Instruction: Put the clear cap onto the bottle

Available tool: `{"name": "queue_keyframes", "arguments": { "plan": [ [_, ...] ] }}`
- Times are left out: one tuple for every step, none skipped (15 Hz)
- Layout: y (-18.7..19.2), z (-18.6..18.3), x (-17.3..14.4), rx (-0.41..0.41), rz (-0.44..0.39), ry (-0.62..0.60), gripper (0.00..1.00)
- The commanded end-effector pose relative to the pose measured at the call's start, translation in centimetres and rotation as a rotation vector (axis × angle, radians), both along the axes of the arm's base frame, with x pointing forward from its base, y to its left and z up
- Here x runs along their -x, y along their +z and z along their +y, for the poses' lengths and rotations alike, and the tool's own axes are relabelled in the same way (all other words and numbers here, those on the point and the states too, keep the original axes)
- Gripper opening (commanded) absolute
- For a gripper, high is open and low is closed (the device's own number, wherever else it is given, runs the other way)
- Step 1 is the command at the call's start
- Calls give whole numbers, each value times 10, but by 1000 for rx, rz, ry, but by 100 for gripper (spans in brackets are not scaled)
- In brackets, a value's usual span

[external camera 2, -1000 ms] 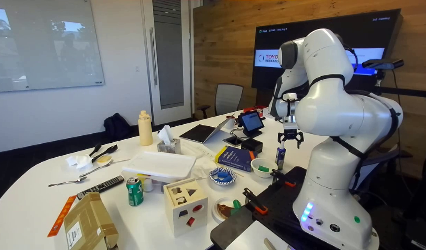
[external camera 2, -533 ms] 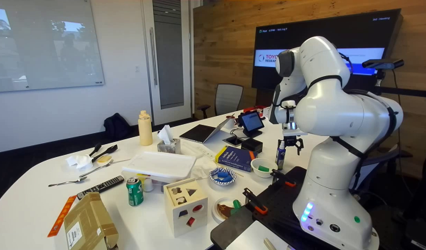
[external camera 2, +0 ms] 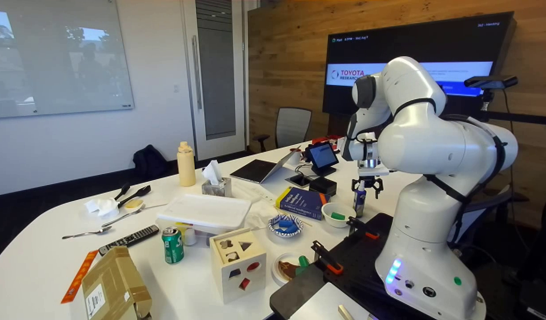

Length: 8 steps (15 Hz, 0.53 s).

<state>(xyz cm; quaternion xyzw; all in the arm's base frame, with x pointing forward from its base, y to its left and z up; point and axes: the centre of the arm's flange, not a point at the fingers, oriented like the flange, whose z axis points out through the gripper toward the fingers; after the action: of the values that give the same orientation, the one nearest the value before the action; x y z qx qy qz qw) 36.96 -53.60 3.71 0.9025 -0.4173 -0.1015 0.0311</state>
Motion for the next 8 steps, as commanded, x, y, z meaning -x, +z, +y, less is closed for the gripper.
{"name": "queue_keyframes", "arguments": {
  "plan": [
    [-23,-14,-25,-9,-5,-29,100],
    [-26,-14,-29,-7,-7,-34,100],
    [-26,-15,-31,-6,-8,-33,100],
    [-28,-16,-33,1,-11,-38,78],
    [-28,-18,-34,7,-13,-39,72],
    [-29,-19,-34,7,-15,-37,66],
    [-29,-21,-34,1,-16,-37,56],
    [-27,-22,-33,1,-16,-38,49]
  ]
}}
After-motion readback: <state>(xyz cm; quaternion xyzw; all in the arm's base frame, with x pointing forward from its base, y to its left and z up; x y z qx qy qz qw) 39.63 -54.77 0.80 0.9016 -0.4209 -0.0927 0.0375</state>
